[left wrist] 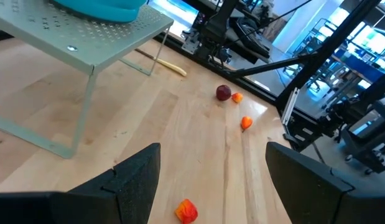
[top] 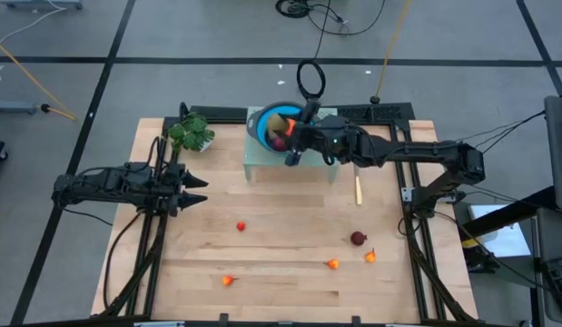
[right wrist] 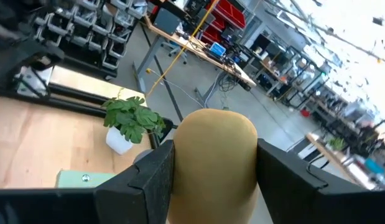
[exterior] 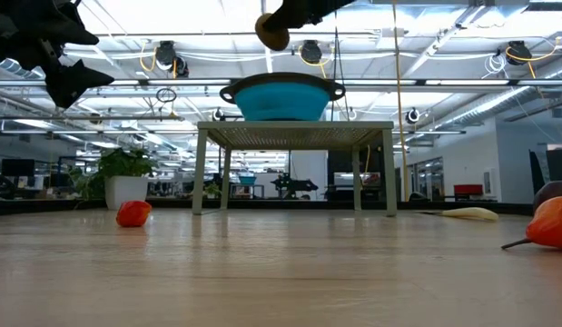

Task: Pick & Place Fruit
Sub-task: Put the kiwi into the colander on the shelf

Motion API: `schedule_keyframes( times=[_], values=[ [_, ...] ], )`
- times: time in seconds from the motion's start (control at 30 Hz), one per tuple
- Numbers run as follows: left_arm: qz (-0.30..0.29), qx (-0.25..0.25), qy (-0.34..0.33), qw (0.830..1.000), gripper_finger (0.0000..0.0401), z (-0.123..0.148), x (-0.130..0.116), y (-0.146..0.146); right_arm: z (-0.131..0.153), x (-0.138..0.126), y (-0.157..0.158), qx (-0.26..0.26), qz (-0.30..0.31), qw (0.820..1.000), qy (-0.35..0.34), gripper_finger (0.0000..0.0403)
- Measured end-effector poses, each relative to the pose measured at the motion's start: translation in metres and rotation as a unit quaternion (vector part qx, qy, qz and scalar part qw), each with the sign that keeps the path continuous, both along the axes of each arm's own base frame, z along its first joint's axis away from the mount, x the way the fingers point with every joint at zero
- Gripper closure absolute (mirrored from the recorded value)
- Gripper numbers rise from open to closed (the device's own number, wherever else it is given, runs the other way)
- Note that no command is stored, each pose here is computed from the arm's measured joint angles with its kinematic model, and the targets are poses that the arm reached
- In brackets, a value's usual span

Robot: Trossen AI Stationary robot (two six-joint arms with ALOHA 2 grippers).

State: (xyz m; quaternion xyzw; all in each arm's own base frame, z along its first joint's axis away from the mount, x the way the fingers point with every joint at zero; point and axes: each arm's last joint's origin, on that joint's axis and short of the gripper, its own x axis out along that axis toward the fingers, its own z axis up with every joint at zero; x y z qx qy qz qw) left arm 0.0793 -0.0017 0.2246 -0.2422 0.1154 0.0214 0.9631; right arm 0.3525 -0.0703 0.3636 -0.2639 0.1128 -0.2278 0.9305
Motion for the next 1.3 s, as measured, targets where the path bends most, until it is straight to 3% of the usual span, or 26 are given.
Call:
schedule_keyframes(
  times=[0.53,0.87,1.3],
  values=[
    [-0.006,0.028,-0.001,1.0,0.0109,0.0,0.0,0.0,-0.005,-0.012,-0.048,0.156,0.0,0.986,-0.055,0.0209],
    [-0.006,0.026,-0.001,1.0,0.0109,0.0,0.0,0.0,-0.015,-0.01,-0.051,0.2,0.019,0.979,-0.033,0.0208],
    [-0.005,0.022,-0.001,1.0,0.0109,0.0,0.0,0.0,-0.028,-0.011,-0.051,0.247,0.0,0.969,0.008,0.0207]
  ],
)
